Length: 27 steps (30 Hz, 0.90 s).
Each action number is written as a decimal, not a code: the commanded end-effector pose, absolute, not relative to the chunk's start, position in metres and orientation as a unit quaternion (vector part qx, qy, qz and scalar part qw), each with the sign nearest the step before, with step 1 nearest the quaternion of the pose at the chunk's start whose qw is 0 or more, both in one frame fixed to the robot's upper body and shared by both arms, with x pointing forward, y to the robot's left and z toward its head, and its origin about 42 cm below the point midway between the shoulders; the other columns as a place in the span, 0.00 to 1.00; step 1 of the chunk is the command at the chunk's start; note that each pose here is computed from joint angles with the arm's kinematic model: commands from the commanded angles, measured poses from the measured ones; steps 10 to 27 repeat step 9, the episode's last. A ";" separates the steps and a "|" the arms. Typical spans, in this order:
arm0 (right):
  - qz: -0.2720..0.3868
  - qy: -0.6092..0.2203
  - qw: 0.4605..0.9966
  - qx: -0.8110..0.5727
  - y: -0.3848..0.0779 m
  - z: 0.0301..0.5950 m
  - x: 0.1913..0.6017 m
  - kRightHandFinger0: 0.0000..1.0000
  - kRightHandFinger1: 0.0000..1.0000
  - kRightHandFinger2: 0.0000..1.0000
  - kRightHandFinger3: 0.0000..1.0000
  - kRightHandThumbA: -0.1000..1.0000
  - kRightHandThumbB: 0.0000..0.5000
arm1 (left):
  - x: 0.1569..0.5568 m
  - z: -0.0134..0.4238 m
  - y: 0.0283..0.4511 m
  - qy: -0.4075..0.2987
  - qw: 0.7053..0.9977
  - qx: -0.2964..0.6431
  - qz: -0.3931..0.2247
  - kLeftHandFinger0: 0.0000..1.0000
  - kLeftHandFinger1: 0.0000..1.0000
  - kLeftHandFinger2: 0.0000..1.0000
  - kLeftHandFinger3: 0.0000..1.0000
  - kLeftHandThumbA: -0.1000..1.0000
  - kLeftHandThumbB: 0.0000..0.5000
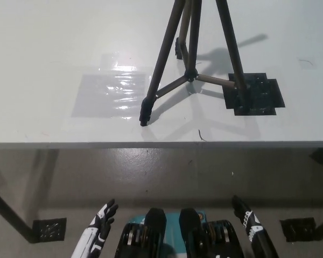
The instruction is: A tripod lies near the right hand side of the table and the robot grab a leg of the tripod using its right hand and put it up right.
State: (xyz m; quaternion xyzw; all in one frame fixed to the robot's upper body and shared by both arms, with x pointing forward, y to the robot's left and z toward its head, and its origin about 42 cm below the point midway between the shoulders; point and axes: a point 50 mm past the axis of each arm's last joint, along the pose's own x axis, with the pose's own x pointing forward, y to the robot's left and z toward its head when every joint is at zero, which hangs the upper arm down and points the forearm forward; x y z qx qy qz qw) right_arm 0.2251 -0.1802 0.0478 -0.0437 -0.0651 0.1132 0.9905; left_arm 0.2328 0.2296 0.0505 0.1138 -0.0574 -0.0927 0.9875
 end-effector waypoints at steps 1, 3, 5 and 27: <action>0.115 -0.100 0.988 -0.021 -0.181 0.055 0.231 1.00 1.00 1.00 1.00 1.00 0.88 | 0.237 0.059 0.232 -0.093 0.987 0.104 -0.081 1.00 1.00 1.00 1.00 1.00 0.86; 0.110 -0.095 0.989 -0.021 -0.182 0.052 0.227 1.00 1.00 1.00 1.00 1.00 0.92 | 0.233 0.058 0.232 -0.089 0.987 0.103 -0.081 1.00 1.00 1.00 1.00 1.00 0.86; 0.105 -0.094 0.990 -0.014 -0.183 0.052 0.230 1.00 1.00 1.00 1.00 1.00 0.92 | 0.233 0.058 0.232 -0.087 0.988 0.100 -0.081 1.00 1.00 1.00 1.00 1.00 0.87; 0.096 -0.094 0.991 -0.003 -0.185 0.052 0.233 1.00 1.00 1.00 1.00 1.00 1.00 | 0.234 0.056 0.230 -0.090 0.988 0.099 -0.082 1.00 1.00 1.00 1.00 1.00 0.85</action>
